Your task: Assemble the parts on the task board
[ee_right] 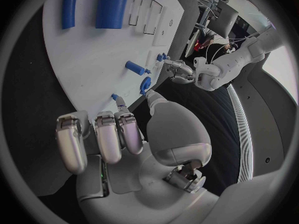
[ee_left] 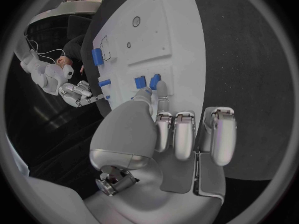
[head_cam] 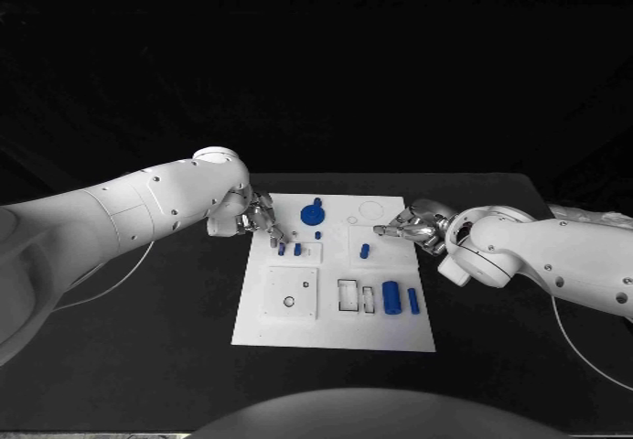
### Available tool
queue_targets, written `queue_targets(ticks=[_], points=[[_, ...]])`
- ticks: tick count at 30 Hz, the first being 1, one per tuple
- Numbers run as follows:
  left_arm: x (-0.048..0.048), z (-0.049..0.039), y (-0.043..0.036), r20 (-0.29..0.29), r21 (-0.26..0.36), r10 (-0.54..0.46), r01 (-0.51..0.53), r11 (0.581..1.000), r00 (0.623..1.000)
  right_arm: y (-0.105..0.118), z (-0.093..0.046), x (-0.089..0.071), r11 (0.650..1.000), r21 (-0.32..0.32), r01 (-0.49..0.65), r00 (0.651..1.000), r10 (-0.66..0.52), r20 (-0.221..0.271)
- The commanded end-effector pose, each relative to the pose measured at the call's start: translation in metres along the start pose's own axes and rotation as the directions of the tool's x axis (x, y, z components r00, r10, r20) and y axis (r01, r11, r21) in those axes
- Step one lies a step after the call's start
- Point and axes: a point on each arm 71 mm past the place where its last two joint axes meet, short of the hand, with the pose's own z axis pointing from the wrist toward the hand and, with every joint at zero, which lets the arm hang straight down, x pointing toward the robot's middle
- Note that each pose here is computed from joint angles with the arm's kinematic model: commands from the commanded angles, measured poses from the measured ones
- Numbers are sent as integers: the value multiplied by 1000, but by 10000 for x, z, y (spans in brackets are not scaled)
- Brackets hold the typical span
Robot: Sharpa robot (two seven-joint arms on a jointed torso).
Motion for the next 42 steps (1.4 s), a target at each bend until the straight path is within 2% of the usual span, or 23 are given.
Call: queue_targets(ticks=[1,42], points=[[17,4,-21,-20,7,16,-16,1000,1000,15,0,18,1000,-13,12,1000,-12,-11],[63,46,-94,-42,11,21,-21,1000,999,23,3,26,1000,-14,12,1000,-13,-14]])
